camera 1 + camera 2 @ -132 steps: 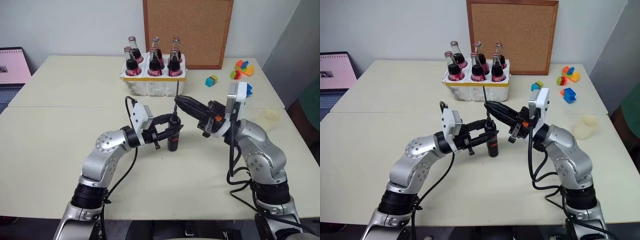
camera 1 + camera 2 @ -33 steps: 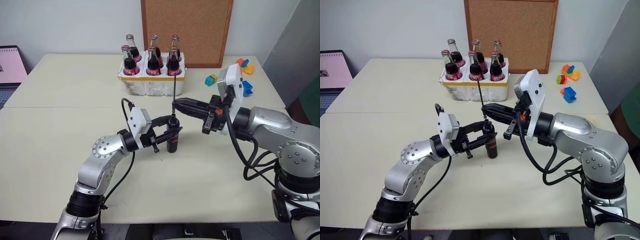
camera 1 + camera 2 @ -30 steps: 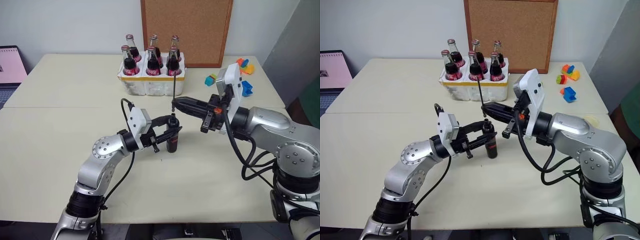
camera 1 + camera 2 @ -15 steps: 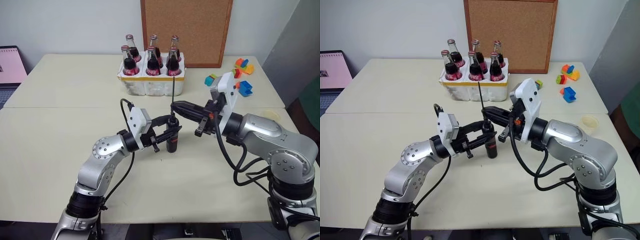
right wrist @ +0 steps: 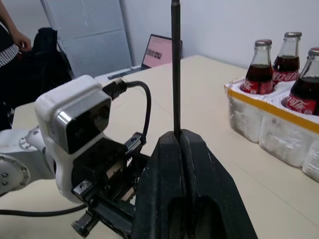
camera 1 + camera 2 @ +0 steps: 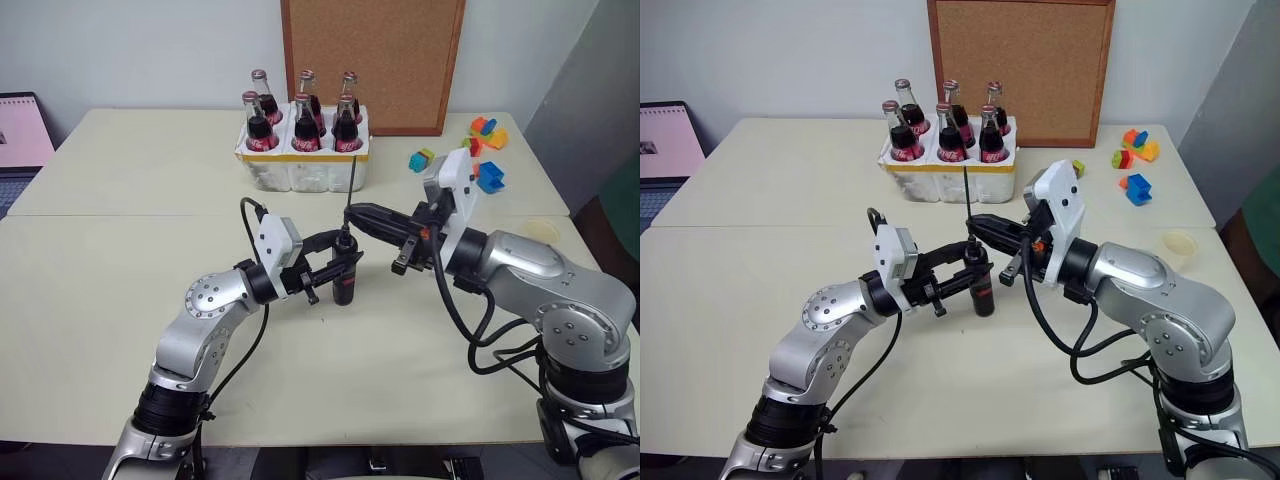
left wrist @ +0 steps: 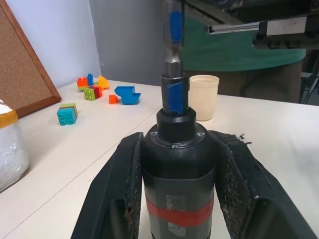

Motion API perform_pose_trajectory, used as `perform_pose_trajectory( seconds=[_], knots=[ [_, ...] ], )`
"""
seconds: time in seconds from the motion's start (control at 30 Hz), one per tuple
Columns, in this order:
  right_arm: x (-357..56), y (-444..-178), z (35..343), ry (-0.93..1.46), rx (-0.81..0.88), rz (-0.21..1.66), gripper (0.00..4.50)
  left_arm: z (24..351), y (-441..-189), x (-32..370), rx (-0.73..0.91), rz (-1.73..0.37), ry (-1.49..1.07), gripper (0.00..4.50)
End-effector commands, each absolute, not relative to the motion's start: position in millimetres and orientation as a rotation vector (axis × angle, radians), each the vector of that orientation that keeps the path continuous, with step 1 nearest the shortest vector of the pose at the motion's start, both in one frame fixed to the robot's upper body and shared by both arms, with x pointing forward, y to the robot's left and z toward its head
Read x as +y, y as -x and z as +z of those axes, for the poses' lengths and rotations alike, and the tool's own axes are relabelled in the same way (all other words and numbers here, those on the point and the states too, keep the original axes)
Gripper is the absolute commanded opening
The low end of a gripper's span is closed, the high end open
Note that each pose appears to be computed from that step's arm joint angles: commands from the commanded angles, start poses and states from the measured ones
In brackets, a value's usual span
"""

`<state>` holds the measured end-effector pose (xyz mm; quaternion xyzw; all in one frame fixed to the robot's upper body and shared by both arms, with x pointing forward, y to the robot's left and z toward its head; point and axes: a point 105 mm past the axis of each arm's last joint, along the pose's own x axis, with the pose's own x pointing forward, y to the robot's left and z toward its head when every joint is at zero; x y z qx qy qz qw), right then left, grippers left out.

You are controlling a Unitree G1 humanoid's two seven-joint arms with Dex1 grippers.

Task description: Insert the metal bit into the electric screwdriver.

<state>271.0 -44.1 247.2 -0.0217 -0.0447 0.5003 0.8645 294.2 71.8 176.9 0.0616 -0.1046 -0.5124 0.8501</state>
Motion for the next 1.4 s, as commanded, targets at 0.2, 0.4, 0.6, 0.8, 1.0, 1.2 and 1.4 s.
perform_pose_trajectory(
  seconds=[0.2,0.4,0.6,0.8,1.0,1.2,1.4],
  knots=[
    [-41,-263,250,0.088,-0.104,1.076,0.0,170,-301,82,-0.183,-1.041,-0.158,1.64],
    [-36,-268,246,0.07,-0.056,1.057,0.0,170,-300,80,-0.188,-1.052,-0.162,1.64],
    [-39,-272,238,0.07,0.015,1.045,0.0,171,-300,80,-0.192,-1.053,-0.164,1.64],
    [-38,-269,239,0.046,0.007,1.073,0.0,171,-300,80,-0.193,-1.049,-0.162,1.64],
    [-41,-265,248,0.035,-0.042,1.087,0.5,170,-299,78,-0.194,-1.054,-0.161,1.64],
    [-50,-265,268,-0.008,-0.115,1.076,1.81,171,-298,76,-0.198,-1.061,-0.161,1.64],
    [-69,-268,282,-0.017,-0.159,1.011,3.13,178,-308,81,-0.205,-1.028,-0.259,1.64]
  ],
)
